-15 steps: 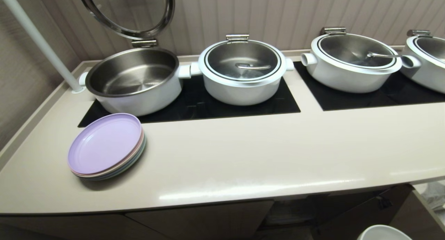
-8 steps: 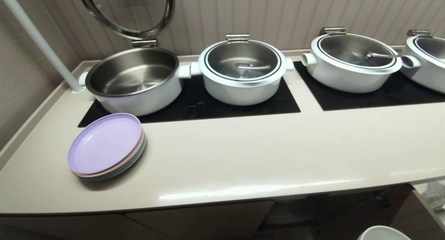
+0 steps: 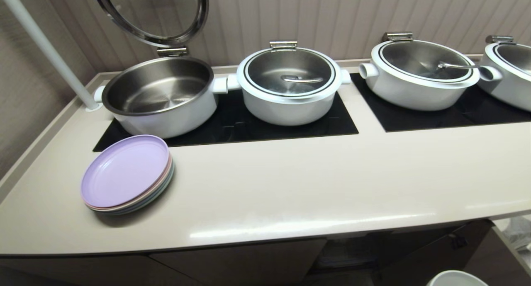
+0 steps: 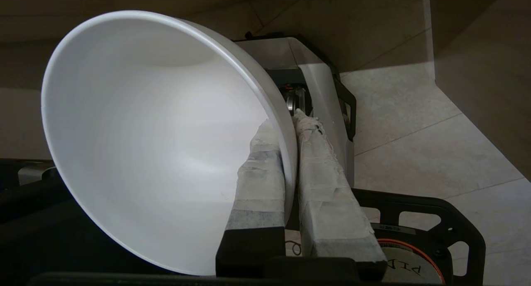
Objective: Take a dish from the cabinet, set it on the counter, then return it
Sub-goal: Put it back into the cabinet
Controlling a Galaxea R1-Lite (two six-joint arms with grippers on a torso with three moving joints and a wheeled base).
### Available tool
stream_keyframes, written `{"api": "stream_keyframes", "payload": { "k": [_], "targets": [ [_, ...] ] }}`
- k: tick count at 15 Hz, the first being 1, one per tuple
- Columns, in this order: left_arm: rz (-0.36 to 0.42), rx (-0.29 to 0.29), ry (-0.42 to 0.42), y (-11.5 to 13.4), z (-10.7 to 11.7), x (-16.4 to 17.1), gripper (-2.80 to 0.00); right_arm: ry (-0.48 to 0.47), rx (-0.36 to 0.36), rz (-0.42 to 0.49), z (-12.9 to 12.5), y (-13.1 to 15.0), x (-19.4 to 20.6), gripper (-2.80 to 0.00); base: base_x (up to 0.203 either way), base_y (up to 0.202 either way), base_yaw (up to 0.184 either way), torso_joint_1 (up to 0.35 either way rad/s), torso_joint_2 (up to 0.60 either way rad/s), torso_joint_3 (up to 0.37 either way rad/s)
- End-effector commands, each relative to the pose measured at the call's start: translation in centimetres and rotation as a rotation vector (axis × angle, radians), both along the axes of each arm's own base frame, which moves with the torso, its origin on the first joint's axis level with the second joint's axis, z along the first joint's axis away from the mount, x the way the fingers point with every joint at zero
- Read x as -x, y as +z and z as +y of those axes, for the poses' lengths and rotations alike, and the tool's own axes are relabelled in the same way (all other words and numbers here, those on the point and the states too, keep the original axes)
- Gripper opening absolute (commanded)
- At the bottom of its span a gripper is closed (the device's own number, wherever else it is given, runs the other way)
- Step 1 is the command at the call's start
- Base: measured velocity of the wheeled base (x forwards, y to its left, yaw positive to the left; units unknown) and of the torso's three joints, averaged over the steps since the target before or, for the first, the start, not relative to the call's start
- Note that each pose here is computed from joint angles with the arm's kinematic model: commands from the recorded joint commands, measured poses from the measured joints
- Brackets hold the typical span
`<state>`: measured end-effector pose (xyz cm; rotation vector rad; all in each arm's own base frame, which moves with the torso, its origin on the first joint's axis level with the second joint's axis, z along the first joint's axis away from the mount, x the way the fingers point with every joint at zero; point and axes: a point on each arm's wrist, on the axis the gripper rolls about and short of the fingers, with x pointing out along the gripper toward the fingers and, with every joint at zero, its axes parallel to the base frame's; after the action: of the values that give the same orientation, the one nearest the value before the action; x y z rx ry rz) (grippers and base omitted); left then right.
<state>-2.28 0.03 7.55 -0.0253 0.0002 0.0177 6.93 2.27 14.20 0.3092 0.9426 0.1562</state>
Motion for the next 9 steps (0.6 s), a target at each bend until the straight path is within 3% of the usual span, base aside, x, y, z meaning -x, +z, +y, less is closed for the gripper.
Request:
{"api": "stream_keyframes", "payload": {
  "k": [1, 9],
  "targets": [
    [0.000, 0.001, 0.001, 0.00, 0.00, 0.00, -2.80, 0.001, -0.004, -0.001, -0.02, 0.00, 0.13, -2.80, 0.000, 0.000, 0.000, 0.000, 0.00, 0.000],
    [0.000, 0.001, 0.001, 0.00, 0.00, 0.00, -2.80, 0.003, -0.002, -0.002, -0.02, -0.02, 0.16, -2.80, 0.000, 0.000, 0.000, 0.000, 0.00, 0.000]
  ]
}}
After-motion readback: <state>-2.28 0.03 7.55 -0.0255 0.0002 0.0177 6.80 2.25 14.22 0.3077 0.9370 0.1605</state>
